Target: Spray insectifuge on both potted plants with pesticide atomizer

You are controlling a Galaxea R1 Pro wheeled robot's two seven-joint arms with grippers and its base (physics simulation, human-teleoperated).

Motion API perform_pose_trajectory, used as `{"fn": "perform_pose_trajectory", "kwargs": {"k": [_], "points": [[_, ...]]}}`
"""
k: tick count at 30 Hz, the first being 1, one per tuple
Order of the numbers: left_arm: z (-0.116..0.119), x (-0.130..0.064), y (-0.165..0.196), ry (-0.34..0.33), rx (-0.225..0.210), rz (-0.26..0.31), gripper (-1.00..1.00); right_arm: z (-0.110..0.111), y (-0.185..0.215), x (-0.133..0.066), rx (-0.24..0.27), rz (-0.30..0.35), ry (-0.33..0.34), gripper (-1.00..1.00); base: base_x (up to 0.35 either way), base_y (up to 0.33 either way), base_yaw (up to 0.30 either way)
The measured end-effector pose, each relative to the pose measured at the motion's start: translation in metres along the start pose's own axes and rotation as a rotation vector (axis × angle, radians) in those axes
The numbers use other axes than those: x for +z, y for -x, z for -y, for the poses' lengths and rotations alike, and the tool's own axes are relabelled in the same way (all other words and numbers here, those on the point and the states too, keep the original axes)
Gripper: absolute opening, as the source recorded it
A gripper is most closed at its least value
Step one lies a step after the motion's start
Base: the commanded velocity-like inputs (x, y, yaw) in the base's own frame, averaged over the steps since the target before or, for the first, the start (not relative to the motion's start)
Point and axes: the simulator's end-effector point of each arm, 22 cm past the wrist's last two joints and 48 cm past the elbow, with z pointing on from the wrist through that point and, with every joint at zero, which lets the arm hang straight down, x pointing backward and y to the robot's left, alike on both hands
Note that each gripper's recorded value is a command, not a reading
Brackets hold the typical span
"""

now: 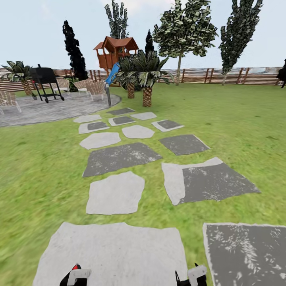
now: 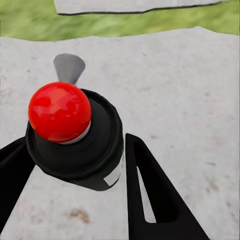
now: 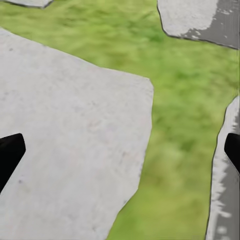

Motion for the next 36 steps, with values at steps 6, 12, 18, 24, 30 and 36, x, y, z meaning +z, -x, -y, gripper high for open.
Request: {"fn": "perform_pose_trajectory", "kwargs": {"k": [6,12,18,24,30,36], "points": [[-0.0004,0.0000,0.0001,0.001,0.000,0.000,-1.00,0.0005,-0.0003,-0.0001,0.000,-0.001,-0.001,1.00,0.338,0.000,0.138],[-0.0002,-0.0001,-0.0001,0.001,0.001,0.000,-1.00,0.0010,-0.0008,-0.0002,-0.001,-0.002,-0.002,1.00,0.339,0.000,0.237],[-0.0004,-0.0001,-0.0002,0.002,0.000,0.000,-1.00,0.0011,-0.0008,-0.0002,-0.001,-0.002,-0.002,1.00,0.339,0.000,0.186],[-0.0014,0.0001,0.0002,0.003,0.001,0.000,-1.00,0.0006,0.0001,0.0000,0.000,0.000,-0.003,1.00,0.339,0.000,0.014],[-0.0014,0.0001,0.0002,0.003,0.001,0.000,-1.00,0.0019,-0.0005,0.0000,-0.004,0.000,-0.001,1.00,0.339,0.000,0.000],[-0.0014,0.0001,0.0002,0.003,0.001,0.000,-1.00,0.0020,-0.0005,0.0000,-0.003,0.000,-0.002,1.00,0.339,0.000,0.054]]}}
